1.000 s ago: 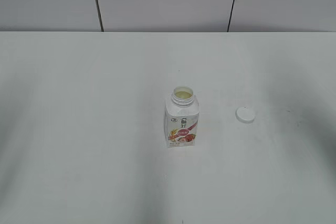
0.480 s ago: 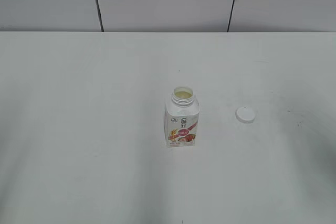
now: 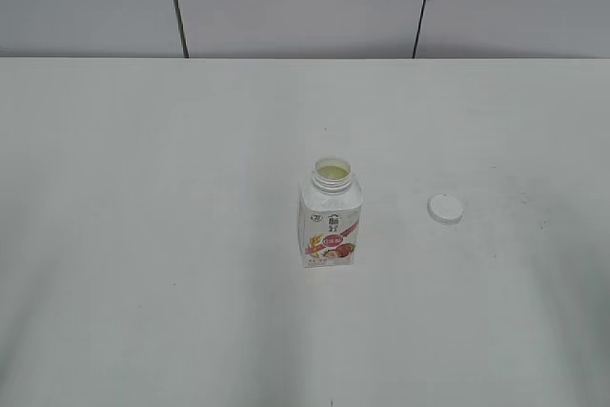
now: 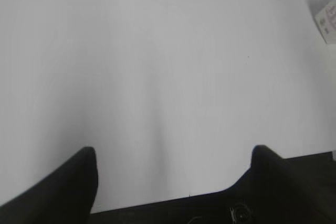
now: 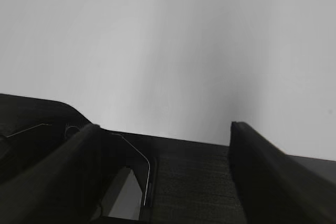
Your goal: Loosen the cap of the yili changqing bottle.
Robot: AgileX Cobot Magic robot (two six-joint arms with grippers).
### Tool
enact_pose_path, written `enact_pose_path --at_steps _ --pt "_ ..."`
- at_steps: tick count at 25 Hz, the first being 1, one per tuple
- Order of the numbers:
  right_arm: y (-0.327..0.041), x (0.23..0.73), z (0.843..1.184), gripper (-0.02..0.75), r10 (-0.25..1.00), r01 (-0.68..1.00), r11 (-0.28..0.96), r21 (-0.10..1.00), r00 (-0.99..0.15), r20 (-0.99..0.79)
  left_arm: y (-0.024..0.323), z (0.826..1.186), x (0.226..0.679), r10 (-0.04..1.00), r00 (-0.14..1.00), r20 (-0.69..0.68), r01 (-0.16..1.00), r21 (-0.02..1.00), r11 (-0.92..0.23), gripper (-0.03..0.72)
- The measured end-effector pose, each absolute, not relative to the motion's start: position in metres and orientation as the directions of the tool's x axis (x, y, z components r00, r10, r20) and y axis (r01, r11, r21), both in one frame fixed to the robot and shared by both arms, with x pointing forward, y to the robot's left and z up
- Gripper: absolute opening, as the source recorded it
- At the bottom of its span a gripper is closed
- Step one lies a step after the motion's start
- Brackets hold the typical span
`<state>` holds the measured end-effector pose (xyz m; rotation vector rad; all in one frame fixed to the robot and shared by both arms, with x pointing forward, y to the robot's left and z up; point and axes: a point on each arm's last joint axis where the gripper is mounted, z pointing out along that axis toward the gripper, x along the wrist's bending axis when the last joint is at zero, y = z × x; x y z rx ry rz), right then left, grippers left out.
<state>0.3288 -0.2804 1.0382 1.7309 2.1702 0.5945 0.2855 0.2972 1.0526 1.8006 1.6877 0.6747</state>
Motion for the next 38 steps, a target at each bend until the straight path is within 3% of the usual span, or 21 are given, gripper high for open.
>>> enact_pose_path --at_steps 19,27,38 --pt "-0.288 0.267 1.052 0.587 0.974 0.641 0.148 0.753 -0.227 0.002 0.303 1.059 0.231 0.996 0.085 -0.034 0.432 0.902 -0.007 0.544" --pt "-0.293 0.23 1.054 0.587 0.974 0.45 0.121 0.885 -0.225 -0.019 0.303 1.058 0.231 0.996 0.086 -0.035 0.429 0.903 -0.006 0.544" --pt "-0.293 0.229 1.054 0.587 0.975 0.445 0.116 0.888 -0.223 -0.016 0.303 1.058 0.231 0.996 0.085 -0.034 0.431 0.902 -0.006 0.544"
